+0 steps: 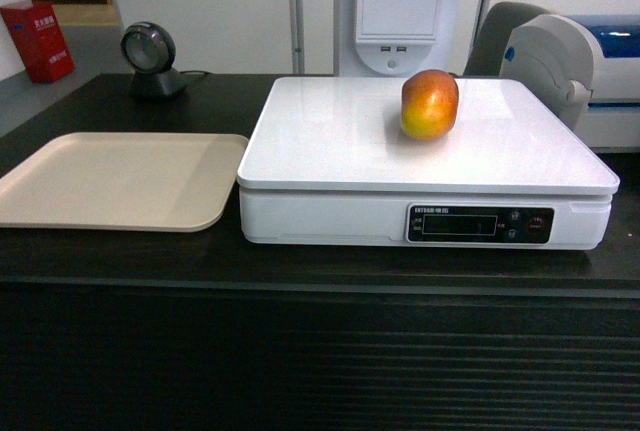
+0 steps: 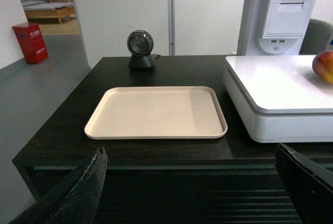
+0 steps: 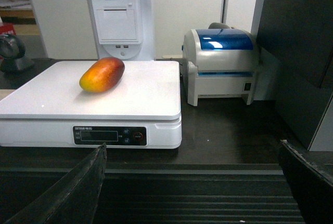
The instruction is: Place dark red mango on scale at checkout
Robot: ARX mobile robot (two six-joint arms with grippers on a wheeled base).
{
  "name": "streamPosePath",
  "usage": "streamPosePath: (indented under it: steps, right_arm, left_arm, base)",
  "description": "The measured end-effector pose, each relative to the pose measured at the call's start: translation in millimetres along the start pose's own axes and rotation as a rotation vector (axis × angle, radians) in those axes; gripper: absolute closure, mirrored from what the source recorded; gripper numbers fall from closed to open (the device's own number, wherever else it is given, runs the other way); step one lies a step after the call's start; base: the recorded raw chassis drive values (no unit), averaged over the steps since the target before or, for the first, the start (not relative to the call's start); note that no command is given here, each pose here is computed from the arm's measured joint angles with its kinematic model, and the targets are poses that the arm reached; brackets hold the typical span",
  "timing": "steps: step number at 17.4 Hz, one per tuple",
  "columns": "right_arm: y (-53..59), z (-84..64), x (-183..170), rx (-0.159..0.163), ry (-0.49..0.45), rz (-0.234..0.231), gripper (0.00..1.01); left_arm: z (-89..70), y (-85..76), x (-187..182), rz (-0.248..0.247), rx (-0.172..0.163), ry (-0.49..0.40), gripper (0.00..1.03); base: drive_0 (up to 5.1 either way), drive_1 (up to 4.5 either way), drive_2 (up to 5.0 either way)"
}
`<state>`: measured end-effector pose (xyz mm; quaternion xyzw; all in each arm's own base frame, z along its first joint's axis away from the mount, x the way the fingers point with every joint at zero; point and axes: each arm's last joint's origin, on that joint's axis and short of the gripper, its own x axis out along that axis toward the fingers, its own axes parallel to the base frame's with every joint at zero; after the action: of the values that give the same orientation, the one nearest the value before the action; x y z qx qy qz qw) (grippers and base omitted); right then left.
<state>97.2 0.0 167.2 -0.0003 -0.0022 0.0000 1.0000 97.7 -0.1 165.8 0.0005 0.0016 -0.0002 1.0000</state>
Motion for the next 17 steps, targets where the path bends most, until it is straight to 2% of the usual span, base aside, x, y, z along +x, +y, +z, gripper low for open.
streamPosePath:
  steps: [17]
  right_arm:
    - [0.0,0.2,0.0,0.0,-0.002,0.0,0.03]
  left_arm:
    - [0.3,0.0,0.0,0.0,0.0,-0.003,0.05]
  base:
    - [0.0,0.0,0.0]
